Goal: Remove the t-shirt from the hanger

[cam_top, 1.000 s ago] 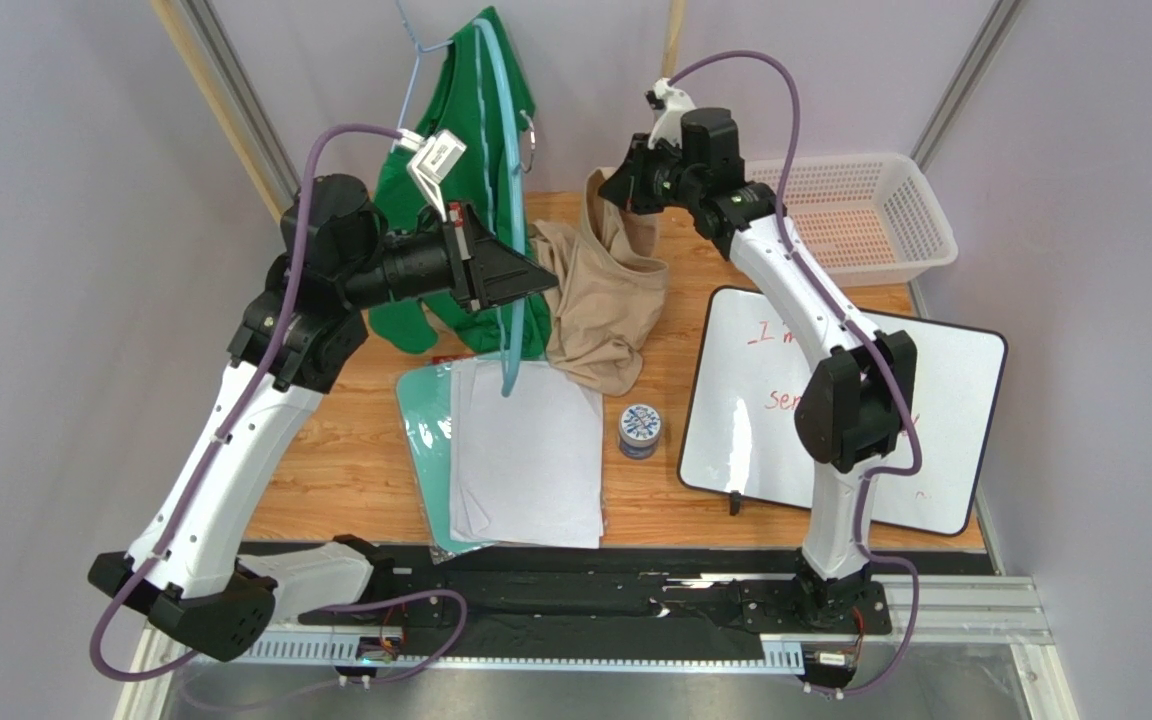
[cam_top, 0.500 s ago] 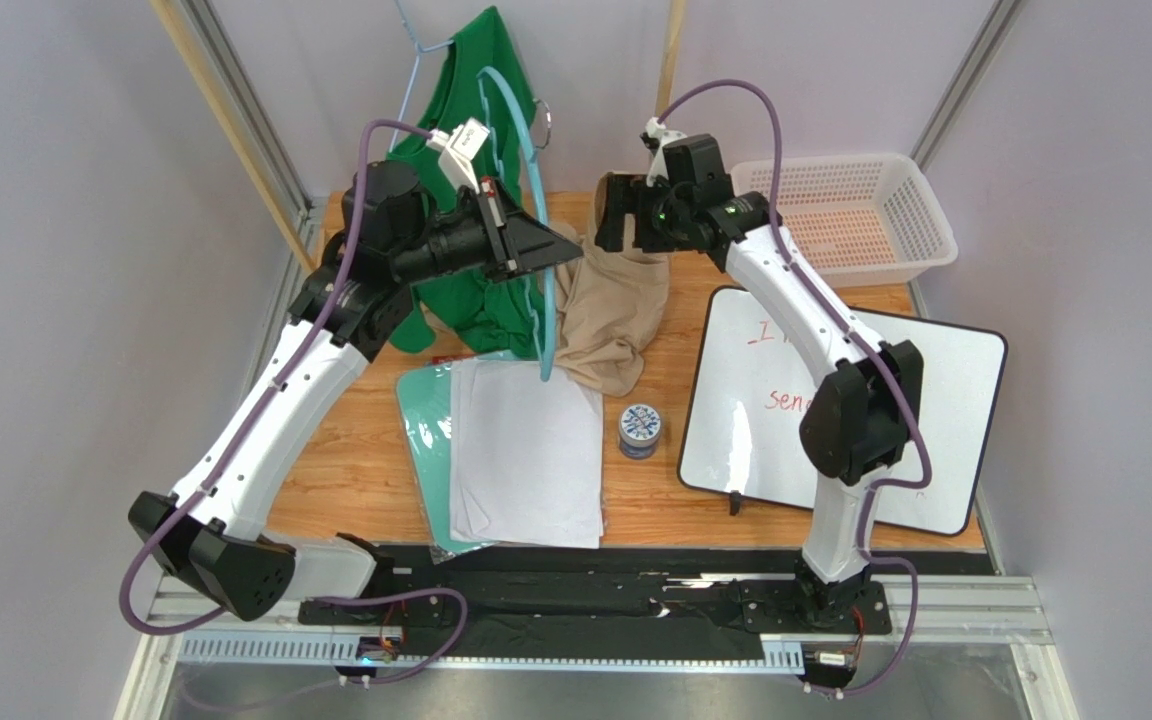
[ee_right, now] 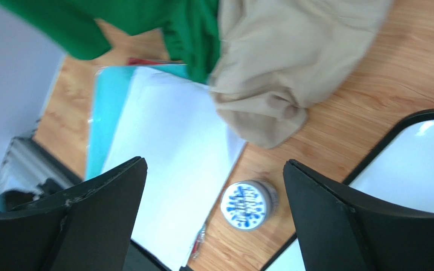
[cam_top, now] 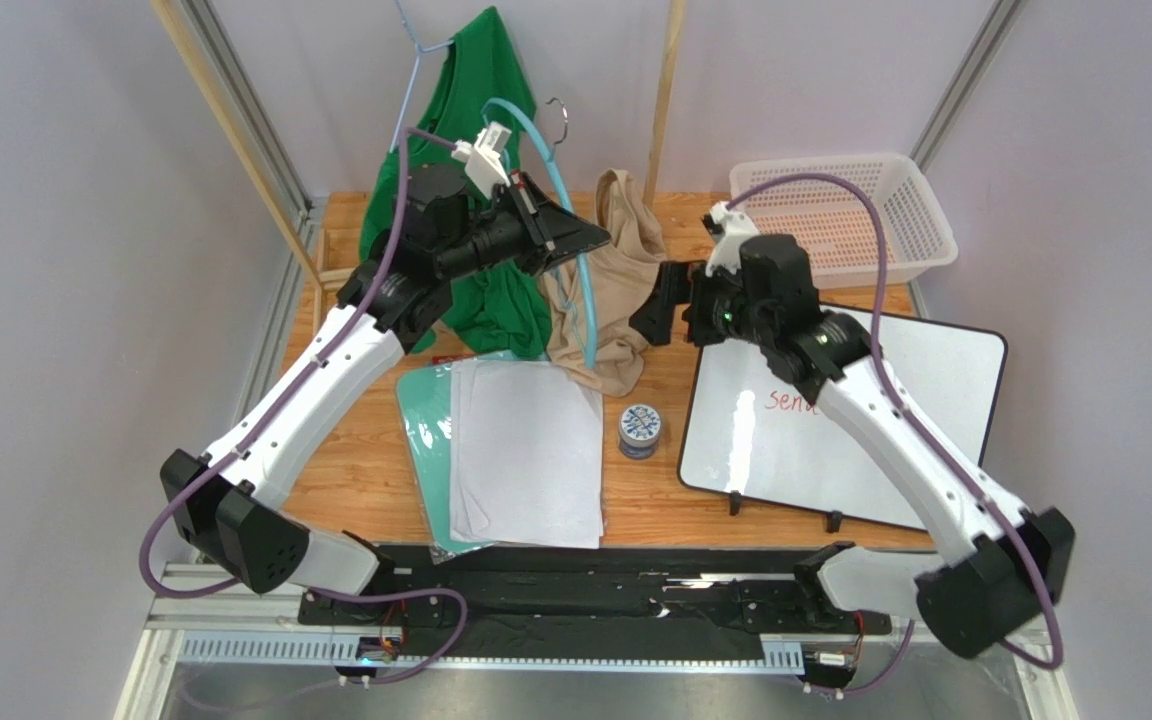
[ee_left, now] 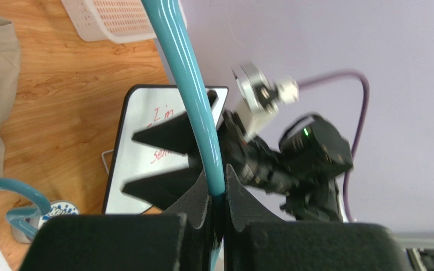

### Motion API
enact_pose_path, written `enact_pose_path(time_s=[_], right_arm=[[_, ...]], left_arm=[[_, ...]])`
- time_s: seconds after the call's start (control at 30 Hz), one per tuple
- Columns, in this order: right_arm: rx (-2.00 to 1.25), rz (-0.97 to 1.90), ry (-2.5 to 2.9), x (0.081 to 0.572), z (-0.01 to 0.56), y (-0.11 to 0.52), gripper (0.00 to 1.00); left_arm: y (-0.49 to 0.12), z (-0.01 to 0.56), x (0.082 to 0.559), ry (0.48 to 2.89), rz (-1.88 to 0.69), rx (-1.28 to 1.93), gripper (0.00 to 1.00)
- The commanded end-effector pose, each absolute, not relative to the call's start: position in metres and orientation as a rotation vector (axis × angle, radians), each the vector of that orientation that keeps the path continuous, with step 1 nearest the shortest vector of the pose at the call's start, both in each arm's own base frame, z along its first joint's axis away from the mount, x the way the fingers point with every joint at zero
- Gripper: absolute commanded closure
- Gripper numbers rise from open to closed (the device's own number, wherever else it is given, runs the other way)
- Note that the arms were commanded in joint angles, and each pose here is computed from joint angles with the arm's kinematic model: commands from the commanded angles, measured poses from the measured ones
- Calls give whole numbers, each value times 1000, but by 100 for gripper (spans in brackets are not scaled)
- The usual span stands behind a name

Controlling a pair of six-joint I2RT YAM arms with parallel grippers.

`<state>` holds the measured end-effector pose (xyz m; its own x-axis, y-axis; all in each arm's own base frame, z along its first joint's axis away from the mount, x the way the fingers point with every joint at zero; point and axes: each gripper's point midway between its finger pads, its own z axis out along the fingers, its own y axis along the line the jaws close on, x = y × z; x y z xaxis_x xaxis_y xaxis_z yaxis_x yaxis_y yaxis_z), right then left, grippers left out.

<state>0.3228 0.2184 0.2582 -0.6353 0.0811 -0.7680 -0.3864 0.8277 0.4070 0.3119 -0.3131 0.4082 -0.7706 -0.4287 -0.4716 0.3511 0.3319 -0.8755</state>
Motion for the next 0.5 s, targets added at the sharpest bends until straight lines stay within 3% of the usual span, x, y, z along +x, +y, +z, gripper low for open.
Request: enact_pose_path(time_s=[0.0,0.2,0.47], right_arm=[[-417,946,1843,272,327,242,4],[-561,952,1678,228,353,254,18],[-640,847,1671,240,338,263,38]], left_arm=[[-317,431,325,1832,-1521,-244,100],[-332,429,329,1833,-1539,-364,100],[-337,430,316,1821,-1629,-385,100]])
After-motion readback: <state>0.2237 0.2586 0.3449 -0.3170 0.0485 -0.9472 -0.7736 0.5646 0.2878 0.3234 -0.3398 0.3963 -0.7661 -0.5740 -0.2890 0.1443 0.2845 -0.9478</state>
